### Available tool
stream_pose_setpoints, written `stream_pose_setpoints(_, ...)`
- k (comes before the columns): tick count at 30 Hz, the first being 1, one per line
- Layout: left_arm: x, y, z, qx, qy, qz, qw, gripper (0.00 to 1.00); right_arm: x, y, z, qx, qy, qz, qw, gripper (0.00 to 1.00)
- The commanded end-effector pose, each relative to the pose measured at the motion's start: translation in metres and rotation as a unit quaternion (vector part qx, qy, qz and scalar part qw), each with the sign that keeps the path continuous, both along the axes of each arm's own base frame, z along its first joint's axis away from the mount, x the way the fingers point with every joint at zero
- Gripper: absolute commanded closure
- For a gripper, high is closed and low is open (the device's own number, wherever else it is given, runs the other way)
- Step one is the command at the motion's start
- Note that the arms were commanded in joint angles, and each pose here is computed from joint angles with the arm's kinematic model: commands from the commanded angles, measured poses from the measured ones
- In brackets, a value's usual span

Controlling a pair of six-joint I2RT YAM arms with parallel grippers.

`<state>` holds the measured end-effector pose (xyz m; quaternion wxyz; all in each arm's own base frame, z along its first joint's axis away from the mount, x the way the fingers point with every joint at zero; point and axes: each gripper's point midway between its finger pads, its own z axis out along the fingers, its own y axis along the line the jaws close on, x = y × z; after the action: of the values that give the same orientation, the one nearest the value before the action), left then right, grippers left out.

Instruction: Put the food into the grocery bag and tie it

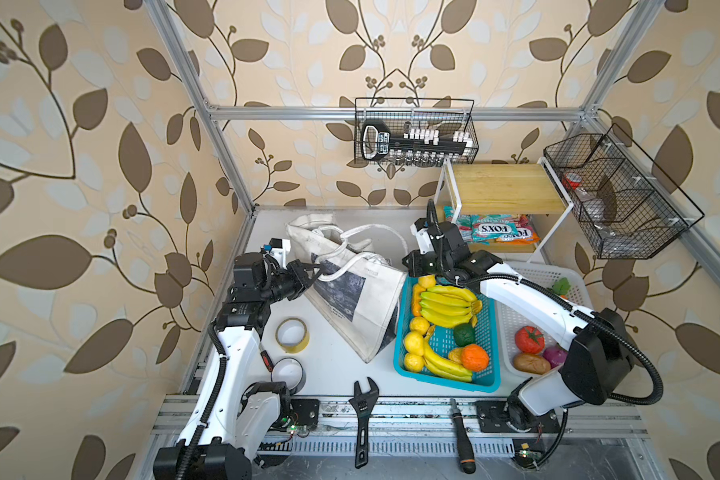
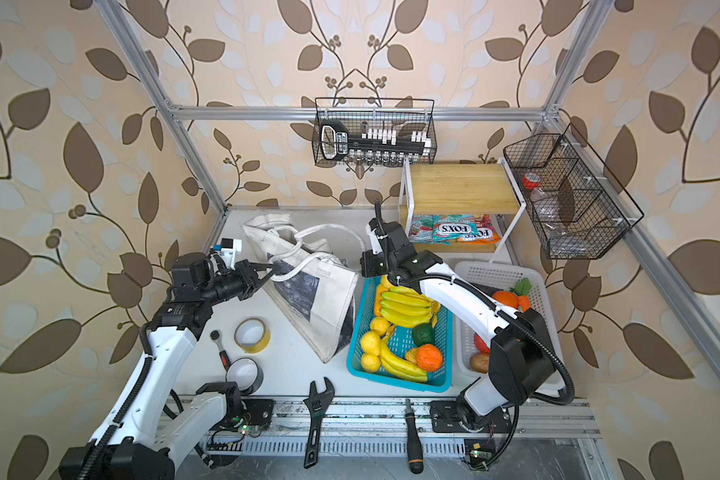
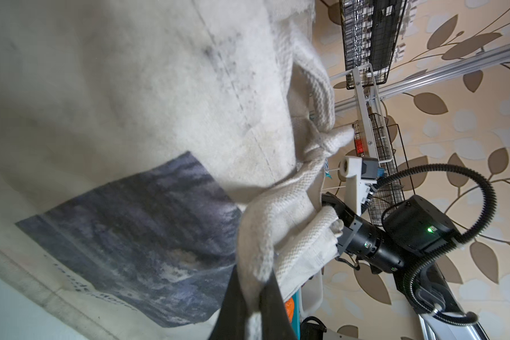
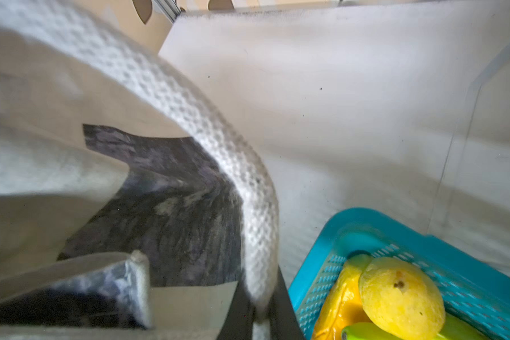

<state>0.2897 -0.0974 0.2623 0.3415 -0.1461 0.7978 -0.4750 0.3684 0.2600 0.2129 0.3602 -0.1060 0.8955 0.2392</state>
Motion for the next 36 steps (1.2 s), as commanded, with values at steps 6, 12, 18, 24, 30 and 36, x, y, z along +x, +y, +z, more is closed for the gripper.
stream_pose_setpoints(6,-0.003,0.004,0.016,0.025,-0.028,0.01,0.999,0.88,-0.002,-0.003,0.054,0.027,-0.067,-0.006,0.997,0.81)
stream_pose_setpoints(12,-0.007,0.007,0.023,0.04,-0.028,0.022,0.999,0.6,-0.003,-0.01,0.064,0.027,-0.069,-0.009,0.997,0.69)
stream_pose_setpoints(18,-0.011,0.011,0.032,0.051,-0.03,0.032,0.998,0.47,-0.006,-0.015,0.081,0.031,-0.091,-0.013,0.995,0.56)
stream_pose_setpoints(24,-0.01,0.022,0.043,0.074,-0.036,0.067,0.994,0.19,-0.01,-0.027,0.104,0.034,-0.116,-0.026,0.992,0.22)
stream_pose_setpoints(30,-0.01,0.045,0.063,0.13,-0.047,0.124,0.983,0.01,-0.011,-0.045,0.125,0.028,-0.139,-0.039,0.989,0.03)
stream_pose_setpoints(36,-0.01,0.065,0.084,0.168,-0.073,0.178,0.967,0.01,-0.019,-0.074,0.144,0.023,-0.168,-0.06,0.984,0.02)
